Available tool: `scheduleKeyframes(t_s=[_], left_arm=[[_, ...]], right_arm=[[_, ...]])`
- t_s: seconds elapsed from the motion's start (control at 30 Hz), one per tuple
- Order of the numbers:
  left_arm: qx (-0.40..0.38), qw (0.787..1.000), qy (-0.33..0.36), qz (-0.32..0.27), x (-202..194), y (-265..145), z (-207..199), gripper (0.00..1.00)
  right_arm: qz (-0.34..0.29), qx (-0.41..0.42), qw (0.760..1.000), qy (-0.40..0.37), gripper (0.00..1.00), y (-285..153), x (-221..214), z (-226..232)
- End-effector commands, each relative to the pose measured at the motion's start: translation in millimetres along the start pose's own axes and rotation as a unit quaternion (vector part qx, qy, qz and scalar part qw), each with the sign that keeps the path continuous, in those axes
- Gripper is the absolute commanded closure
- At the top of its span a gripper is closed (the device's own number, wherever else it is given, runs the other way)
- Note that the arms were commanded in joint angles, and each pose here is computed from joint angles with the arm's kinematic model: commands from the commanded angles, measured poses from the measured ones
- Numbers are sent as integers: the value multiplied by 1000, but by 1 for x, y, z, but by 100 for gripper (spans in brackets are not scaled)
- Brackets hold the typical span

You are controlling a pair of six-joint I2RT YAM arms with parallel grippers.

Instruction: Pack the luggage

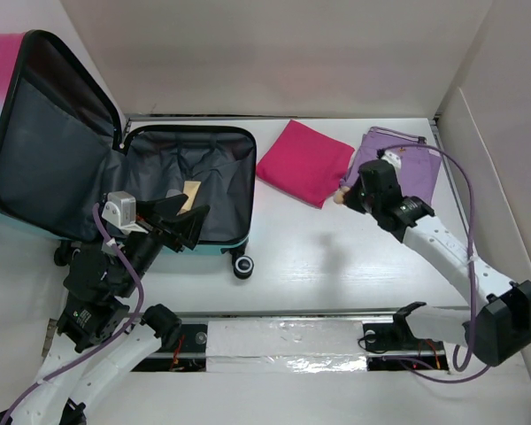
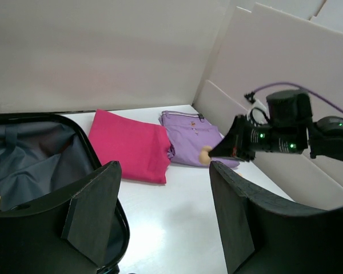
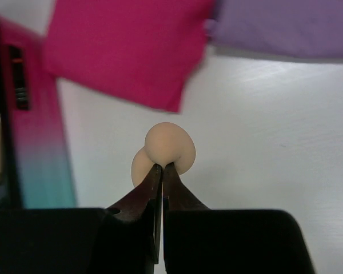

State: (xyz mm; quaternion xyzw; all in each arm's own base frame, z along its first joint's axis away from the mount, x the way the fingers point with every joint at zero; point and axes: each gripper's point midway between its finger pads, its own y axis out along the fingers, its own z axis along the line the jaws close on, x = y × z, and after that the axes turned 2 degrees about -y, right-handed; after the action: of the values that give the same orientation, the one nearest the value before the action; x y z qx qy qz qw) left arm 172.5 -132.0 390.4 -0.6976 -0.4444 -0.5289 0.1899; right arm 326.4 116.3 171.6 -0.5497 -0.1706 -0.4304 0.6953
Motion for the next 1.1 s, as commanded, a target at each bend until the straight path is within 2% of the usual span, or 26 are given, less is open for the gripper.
scheduleKeyframes(t_s=[0.0,0.03,0.1,0.13,0.17,0.23,0.27,0.33,0.37,0.43,0.47,0.5,0.53,0.57,0.6,0.63,0.67,0.73,0.77,0.83,0.87,0.93,0.97,1.07], left_arm=[[-9,1000,-5,-20,9,4,-5,40],[-8,1000,-5,-19,8,4,-4,40],[-6,1000,-4,-16,7,6,-3,40],[-5,1000,-4,-15,6,6,-3,40],[-3,1000,-3,-14,5,7,-2,40],[6,1000,-3,-10,3,10,2,40],[9,1000,-3,-8,2,10,3,40],[12,1000,-2,-5,0,12,4,40],[11,1000,-2,-4,-1,13,4,40],[10,1000,-2,-3,-1,13,3,40],[9,1000,-2,-3,-1,13,3,40],[7,1000,-2,-4,0,12,2,40],[6,1000,-2,-3,-1,12,2,40],[6,1000,-3,-5,0,11,2,40],[4,1000,-3,-5,0,11,1,40],[4,1000,-3,-6,1,11,1,40],[2,1000,-3,-5,0,11,1,40],[-4,1000,-4,-4,0,11,-2,40],[-6,1000,-5,-4,1,10,-3,40],[-10,1000,-6,-4,1,10,-4,40],[-9,1000,-6,-5,2,10,-4,40],[-11,1000,-7,-9,3,8,-5,40],[-11,1000,-7,-10,4,8,-5,40],[-12,1000,-7,-11,4,8,-5,40]], right_arm=[[-23,98,995,3,100,-17,17,79],[-24,154,988,-5,100,-35,19,124],[-15,229,973,-16,100,-50,17,183],[13,252,967,-39,100,-45,-9,216],[-5,308,951,-30,100,-68,12,259],[-11,340,940,-32,100,-77,13,297],[-4,362,932,-35,85,-79,13,320],[0,379,925,-35,56,-80,14,333],[-17,380,924,-27,35,-81,26,333],[-26,359,933,-25,29,-71,28,314],[-47,356,933,-10,28,-80,46,302],[-42,316,948,-5,28,-55,40,270],[-46,295,954,8,29,-48,43,250],[-59,249,967,18,44,-36,46,220],[-85,209,973,43,56,-37,67,182],[-74,140,986,53,69,-14,47,135],[-93,76,991,66,87,-5,50,94],[-85,-38,992,86,92,6,34,-4],[-88,-71,989,92,93,8,29,-34],[-113,-125,978,121,91,2,36,-93],[-104,-155,974,127,84,5,19,-121],[-112,-186,966,141,70,1,16,-153],[-131,-213,954,163,53,-6,23,-179],[-112,-208,956,174,33,-1,17,-204]])
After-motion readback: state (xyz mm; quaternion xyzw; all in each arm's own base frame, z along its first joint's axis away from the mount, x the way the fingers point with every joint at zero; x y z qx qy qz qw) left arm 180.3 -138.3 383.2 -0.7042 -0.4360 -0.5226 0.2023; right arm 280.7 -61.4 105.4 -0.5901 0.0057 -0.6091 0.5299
